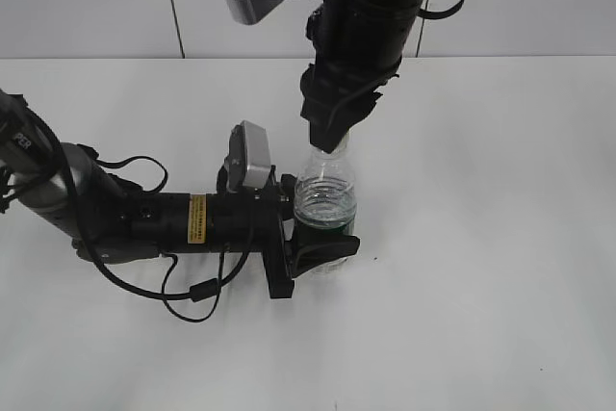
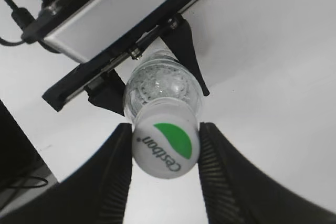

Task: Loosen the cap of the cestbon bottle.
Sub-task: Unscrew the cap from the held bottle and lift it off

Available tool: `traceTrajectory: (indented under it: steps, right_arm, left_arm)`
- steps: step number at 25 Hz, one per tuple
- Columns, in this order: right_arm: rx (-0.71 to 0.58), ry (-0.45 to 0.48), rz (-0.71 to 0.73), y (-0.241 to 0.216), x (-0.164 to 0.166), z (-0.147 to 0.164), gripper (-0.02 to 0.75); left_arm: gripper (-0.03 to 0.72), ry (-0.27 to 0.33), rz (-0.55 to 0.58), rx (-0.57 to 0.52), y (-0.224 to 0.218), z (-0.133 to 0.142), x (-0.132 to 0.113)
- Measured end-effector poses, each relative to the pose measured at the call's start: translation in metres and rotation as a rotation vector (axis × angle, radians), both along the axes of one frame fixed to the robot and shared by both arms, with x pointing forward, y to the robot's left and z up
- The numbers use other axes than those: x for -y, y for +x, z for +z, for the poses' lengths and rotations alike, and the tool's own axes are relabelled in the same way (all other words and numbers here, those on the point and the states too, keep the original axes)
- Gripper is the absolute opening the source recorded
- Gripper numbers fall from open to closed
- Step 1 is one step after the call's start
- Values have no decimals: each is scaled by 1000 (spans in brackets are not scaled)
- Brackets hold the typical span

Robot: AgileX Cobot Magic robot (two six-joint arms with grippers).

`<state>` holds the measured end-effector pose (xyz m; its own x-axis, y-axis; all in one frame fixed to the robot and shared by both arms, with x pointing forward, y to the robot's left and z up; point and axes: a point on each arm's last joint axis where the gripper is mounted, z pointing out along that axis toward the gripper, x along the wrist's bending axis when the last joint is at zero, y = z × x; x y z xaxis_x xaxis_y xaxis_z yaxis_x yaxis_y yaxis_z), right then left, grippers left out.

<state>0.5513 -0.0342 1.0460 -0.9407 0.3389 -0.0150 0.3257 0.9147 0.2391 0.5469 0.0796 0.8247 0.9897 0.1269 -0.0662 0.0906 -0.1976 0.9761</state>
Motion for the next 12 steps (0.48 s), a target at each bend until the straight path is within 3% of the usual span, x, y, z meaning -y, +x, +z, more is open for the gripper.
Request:
traceTrajectory:
  steps: [4,12]
  right_arm:
    - [45,-20,191,0,0,0,294]
    - [103,-46,393,1,1,1,294]
  left_arm:
    - [405,0,0,0,0,0,0]
    - [403,-1,1,-4,0,0,0]
